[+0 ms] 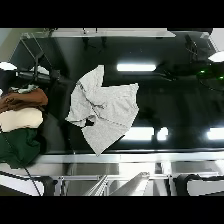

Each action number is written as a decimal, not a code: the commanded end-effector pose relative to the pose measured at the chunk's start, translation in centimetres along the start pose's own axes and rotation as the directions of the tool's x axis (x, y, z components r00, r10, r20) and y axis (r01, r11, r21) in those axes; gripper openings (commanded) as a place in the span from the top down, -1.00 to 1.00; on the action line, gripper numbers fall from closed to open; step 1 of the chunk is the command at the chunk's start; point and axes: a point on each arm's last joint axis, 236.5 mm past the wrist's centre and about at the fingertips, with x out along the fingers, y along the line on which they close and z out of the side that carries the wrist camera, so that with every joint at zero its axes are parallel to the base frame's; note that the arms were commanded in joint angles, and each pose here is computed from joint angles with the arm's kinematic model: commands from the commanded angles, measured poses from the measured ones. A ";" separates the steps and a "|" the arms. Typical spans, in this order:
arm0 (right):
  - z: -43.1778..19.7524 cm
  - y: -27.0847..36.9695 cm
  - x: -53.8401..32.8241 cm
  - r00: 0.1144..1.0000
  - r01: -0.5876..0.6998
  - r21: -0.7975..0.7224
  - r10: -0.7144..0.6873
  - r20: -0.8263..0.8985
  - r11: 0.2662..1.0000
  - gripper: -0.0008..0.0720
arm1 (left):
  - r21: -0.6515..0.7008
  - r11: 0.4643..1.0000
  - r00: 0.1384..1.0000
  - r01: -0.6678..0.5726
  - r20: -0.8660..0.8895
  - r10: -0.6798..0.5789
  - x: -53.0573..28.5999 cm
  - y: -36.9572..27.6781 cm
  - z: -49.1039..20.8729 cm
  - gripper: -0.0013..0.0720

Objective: Fold the shirts.

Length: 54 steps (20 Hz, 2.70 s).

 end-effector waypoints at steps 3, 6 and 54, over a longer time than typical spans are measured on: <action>-13.7 -1.5 -1.6 0.920 -0.026 0.201 0.102 -0.379 0.979 -0.33 | -0.203 0.967 0.955 -0.156 -0.281 0.096 -1.6 6.2 -10.6 -0.98; -22.2 -2.9 1.9 0.895 0.038 0.309 0.105 -0.433 0.950 -0.33 | -0.293 0.929 0.948 -0.225 -0.285 0.140 0.9 9.2 -15.7 -0.95; 1.7 17.8 -8.3 0.940 -0.126 -0.393 0.236 0.246 0.911 0.93 | 0.414 0.910 0.872 0.021 0.438 -0.219 -13.3 -15.0 -4.5 0.89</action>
